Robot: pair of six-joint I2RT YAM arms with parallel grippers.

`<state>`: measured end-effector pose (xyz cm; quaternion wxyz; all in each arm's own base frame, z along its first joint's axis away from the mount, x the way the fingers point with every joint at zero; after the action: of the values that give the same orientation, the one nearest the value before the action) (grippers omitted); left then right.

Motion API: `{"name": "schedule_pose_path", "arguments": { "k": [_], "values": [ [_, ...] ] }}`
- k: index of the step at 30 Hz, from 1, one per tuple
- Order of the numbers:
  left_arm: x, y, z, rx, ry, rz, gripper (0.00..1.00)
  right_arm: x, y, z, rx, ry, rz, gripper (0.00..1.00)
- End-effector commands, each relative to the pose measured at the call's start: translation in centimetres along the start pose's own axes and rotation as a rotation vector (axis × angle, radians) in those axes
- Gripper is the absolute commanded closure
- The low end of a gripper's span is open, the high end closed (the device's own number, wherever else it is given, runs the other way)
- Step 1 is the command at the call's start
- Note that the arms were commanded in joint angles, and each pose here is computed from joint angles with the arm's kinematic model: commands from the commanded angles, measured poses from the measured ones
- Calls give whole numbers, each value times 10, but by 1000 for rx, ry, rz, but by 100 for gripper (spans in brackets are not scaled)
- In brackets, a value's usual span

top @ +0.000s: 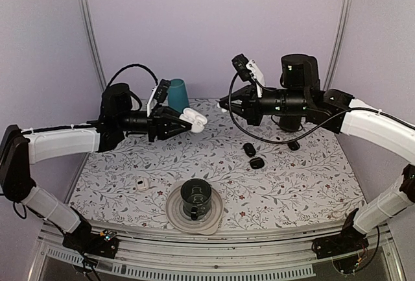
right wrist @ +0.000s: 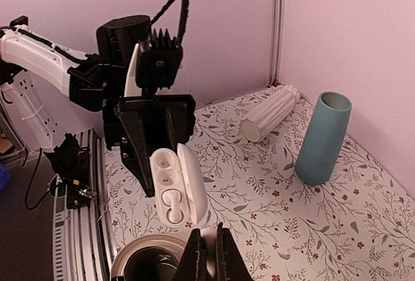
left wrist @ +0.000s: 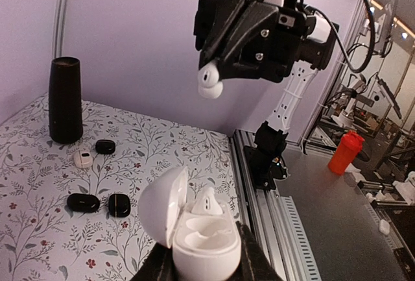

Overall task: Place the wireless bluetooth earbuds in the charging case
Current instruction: Insert the charging case into the left side groove of the charging case.

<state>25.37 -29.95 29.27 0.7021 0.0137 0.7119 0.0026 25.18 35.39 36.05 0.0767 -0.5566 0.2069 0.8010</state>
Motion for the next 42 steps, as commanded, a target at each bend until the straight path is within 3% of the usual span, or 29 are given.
{"name": "schedule_pose_path", "arguments": {
  "k": [1, 12, 42],
  "values": [
    [-7, -12, -10, 72, -38, 1, 100, -9, 5, 37, -129, 62, -20, 97],
    [-16, -28, -26, 138, -90, 12, 100, -4, -16, 70, -206, 135, 42, 97],
    [-38, -35, -45, 155, -146, 4, 100, 26, -45, 59, -107, 180, 156, 96]
  ]
}}
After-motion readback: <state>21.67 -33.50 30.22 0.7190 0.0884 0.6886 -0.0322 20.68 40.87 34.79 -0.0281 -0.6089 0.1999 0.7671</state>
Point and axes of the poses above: each gripper's point midway between its finger pads, its own y axis back along the fingers, its own z axis along the line the jaws close on, x = y × z, the point moved 3 cm from there along y, back along the fingers, and after that the axes turned 14 degrees about -y, right-handed, at the moved point
